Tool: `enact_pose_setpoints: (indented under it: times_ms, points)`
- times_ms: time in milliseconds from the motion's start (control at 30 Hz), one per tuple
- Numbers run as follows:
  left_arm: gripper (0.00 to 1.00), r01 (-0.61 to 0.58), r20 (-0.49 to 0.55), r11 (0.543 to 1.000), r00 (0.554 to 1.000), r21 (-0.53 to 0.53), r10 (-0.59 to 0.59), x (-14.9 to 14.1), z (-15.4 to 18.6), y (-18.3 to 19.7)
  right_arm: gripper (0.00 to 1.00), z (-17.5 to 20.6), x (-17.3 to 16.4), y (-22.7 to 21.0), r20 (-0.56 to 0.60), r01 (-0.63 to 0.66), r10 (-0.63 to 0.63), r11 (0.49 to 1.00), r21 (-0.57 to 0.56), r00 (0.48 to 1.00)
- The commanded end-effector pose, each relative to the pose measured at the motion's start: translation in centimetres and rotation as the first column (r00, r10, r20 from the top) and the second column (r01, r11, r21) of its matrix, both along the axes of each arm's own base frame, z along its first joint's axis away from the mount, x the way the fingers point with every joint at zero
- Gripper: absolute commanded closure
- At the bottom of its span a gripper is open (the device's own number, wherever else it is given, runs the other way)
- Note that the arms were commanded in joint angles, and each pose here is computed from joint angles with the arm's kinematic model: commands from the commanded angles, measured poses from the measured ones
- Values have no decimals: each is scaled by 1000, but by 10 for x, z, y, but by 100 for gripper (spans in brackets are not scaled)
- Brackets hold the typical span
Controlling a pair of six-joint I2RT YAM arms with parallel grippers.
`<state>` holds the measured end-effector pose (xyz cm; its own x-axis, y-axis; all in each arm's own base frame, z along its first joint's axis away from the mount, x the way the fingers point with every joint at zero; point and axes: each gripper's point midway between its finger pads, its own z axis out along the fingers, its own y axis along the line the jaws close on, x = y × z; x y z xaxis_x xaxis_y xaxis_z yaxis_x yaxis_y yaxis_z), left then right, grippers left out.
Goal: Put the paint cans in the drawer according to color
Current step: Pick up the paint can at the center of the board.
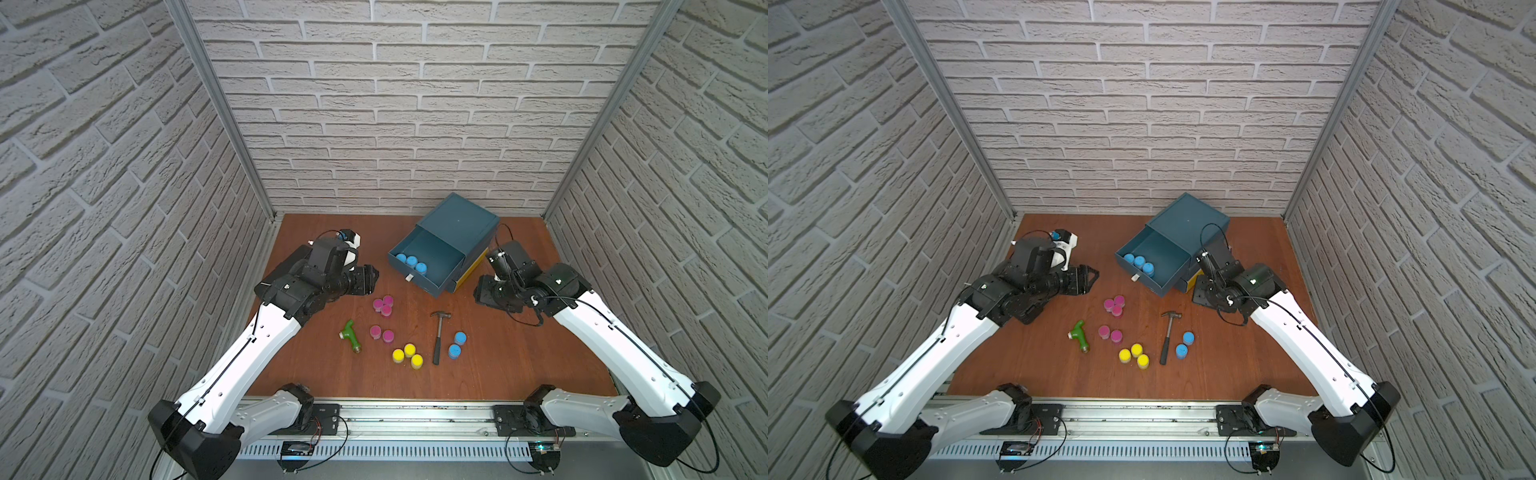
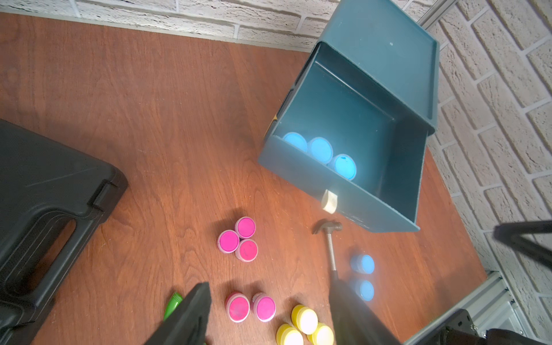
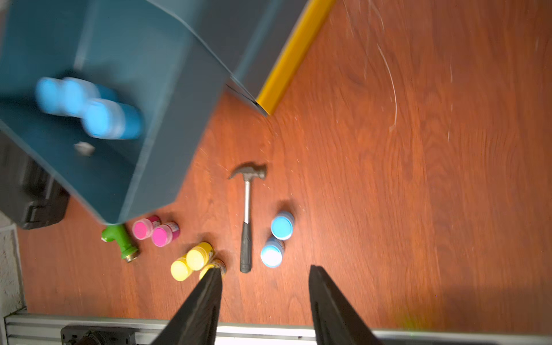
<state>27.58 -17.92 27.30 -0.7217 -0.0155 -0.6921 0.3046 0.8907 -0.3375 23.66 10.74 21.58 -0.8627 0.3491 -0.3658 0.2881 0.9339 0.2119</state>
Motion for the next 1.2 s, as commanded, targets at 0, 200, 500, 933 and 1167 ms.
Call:
enact_pose_setpoints:
  times_ms: [0, 200, 500, 933, 1167]
  points:
    - [32, 8, 47, 1000, 999, -18, -7, 5, 12, -4, 38, -23, -13, -2, -62, 136, -130, 986, 95, 990]
    - [32, 16, 42, 1000, 999, -22, -16, 3, 11, -5, 30, -69, -19, 13, -169, 214, -182, 957, 196, 969]
    - [32, 15, 46, 1000, 999, -27, -14, 1, 13, -4, 26, -121, -12, 35, -316, 191, -128, 966, 174, 940]
    - [32, 2, 50, 1000, 999, -31, -1, 0, 14, -2, 28, -173, -9, 40, -404, 184, -125, 977, 112, 906]
    - [32, 3, 50, 999, 999, -32, -1, 0, 14, -3, 33, -185, -12, 37, -437, 177, -130, 982, 69, 890]
